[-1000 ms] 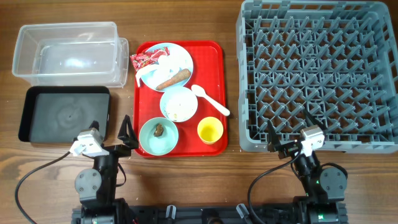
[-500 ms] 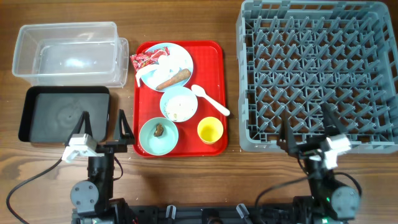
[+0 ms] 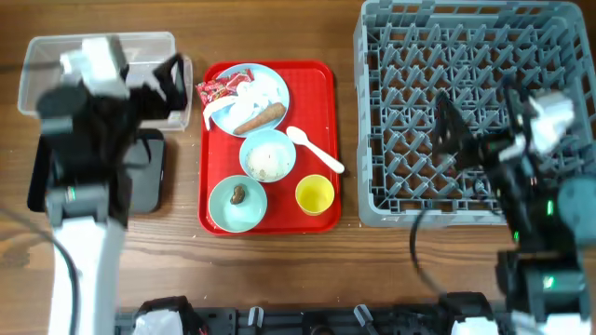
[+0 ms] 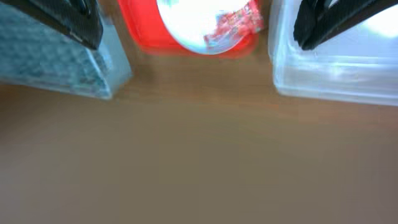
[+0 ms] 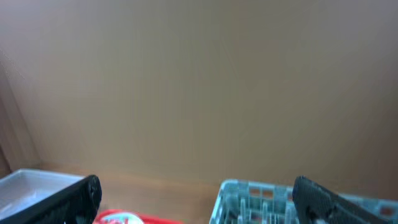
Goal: Sort waste into correct bins and load items into the dishwasher rack
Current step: 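Reach left gripper to the plate and grasp red wrapper and tissue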
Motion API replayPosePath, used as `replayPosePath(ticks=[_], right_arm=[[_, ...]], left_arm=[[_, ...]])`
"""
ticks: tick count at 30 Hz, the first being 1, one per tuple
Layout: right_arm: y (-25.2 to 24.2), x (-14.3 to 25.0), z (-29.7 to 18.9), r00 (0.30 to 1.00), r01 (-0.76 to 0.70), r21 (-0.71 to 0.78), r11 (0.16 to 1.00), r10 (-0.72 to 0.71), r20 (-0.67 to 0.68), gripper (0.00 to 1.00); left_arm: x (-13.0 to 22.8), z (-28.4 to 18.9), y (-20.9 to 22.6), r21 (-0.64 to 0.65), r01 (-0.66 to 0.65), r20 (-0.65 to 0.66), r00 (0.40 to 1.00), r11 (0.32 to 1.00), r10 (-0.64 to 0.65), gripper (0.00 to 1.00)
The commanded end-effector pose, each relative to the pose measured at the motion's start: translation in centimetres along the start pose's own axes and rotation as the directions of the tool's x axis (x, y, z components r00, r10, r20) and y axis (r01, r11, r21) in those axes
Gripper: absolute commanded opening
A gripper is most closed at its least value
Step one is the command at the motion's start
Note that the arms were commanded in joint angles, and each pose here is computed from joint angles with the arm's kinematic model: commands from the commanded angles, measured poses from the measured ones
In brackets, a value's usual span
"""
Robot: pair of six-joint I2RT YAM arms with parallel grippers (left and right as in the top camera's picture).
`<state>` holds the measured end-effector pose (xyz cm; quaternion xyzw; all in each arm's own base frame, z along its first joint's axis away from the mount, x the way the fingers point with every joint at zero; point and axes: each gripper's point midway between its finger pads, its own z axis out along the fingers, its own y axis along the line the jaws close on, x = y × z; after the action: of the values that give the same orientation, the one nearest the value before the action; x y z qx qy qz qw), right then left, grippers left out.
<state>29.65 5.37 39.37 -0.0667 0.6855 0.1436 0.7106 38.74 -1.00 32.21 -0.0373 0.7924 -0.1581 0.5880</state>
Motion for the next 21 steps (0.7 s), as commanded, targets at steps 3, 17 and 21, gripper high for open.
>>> replayPosePath(ticks=[3, 17, 21], right_arm=[[-1.3, 2.1, 4.9, 0.971, -0.078, 0.018, 0.997, 0.080, -0.226, 1.00], [-2.3, 20.7, 8.4, 0.567, -0.395, 0.221, 0.892, 0.426, -0.705, 1.00], [-2.4, 21.2, 8.5, 0.556, -0.395, 0.228, 0.890, 0.429, -0.712, 1.00]], left_arm=[[-0.6, 9.1, -2.3, 0.147, -0.047, -0.243, 0.967, 0.988, 0.082, 1.00], [13.1, 17.3, -3.9, 0.318, -0.127, -0.601, 0.740, 0.940, 0.303, 1.00], [15.2, 18.3, -2.1, 0.301, -0.235, -0.625, 0.683, 0.924, 0.378, 1.00]])
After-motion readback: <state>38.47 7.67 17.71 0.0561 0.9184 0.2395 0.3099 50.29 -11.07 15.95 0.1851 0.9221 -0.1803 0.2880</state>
